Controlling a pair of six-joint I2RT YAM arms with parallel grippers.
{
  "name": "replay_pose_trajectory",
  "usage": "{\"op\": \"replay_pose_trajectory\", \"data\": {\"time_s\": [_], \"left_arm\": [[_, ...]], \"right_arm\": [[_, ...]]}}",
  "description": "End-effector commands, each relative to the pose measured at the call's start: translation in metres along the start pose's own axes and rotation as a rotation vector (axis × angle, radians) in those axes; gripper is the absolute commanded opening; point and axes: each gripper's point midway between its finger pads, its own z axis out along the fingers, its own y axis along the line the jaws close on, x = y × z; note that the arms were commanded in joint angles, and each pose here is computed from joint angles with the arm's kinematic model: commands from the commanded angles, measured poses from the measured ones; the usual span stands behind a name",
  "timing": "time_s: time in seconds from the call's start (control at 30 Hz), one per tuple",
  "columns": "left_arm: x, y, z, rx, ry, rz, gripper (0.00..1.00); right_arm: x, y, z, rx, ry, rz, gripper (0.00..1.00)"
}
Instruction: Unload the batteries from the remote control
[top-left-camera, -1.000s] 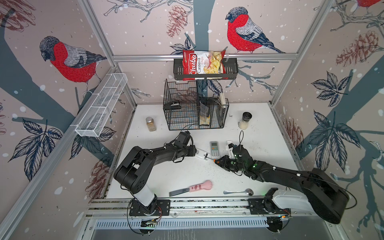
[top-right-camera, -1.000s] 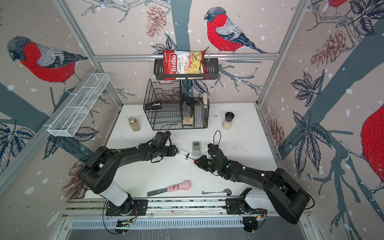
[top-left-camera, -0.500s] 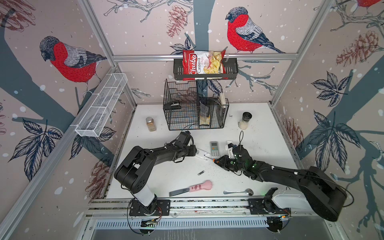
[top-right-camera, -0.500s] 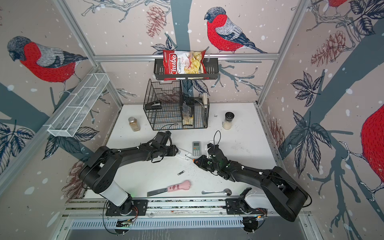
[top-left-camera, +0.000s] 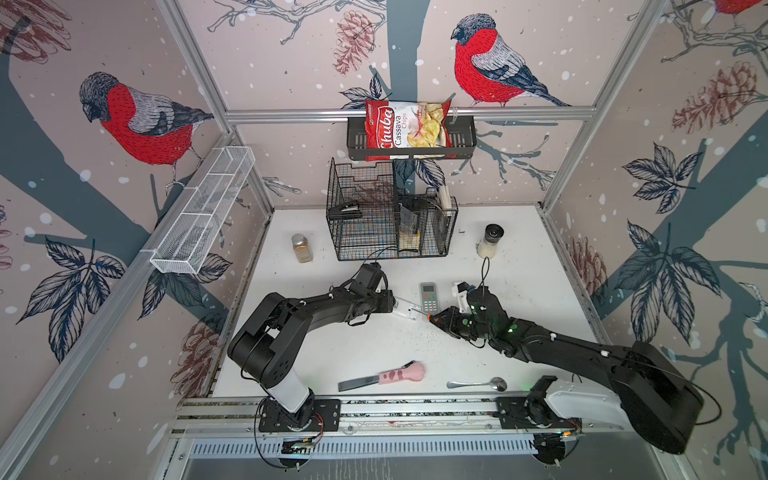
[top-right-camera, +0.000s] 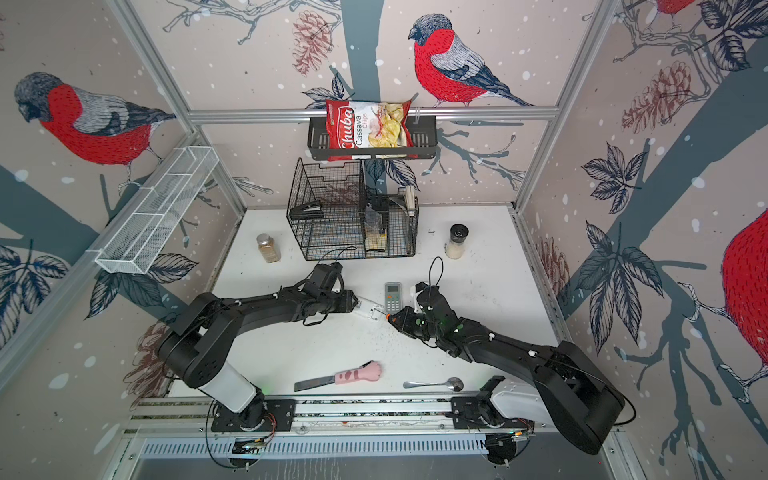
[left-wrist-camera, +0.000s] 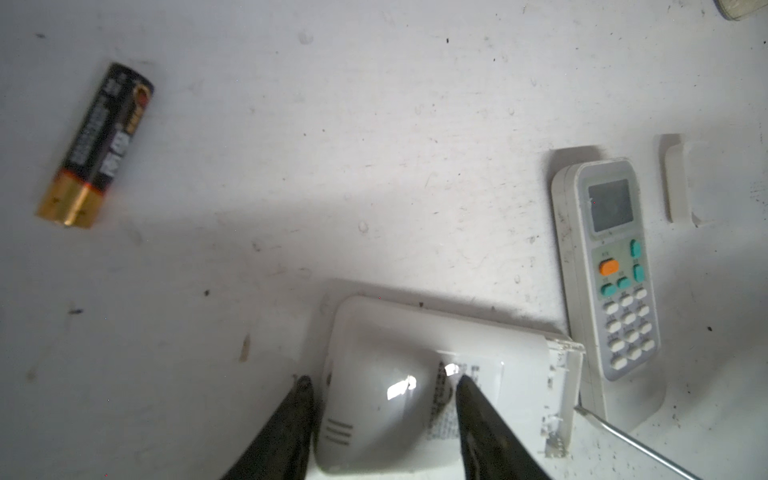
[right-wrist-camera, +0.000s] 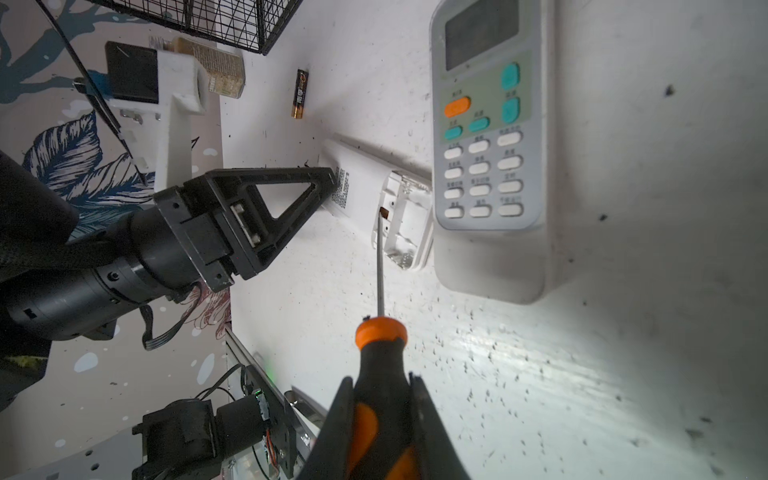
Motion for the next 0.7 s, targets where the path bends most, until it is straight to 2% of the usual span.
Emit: {"op": "replay_pose_trajectory", "data": {"time_s": [0.0,0.3,0.53,0.67], "left_arm": [[0.008,0.008,-0.003,-0.043,0.035,-0.018,0.58],[-0.009,0.010,-0.020,-0.073,-0.031,-0.031,0.68],[-0.018,0.004,-0.048,-0.061,-0.093,-0.056,0.68],[-0.013,-0.001,-0.061,-0.032,-0.113,-0.080,0.68]], "right_arm": [[-0.005,0.002,-0.003,0.014,-0.019,-0.028,0.01],[-0.014,0.005,-0.012,0.065,-0.044,-0.065,0.01],[-0.015,0.001,-0.023,0.135,-0.043,-0.087,0.01],[-0.001,-0.002,-0.028,0.167,-0.008,-0.097,0.01]]}}
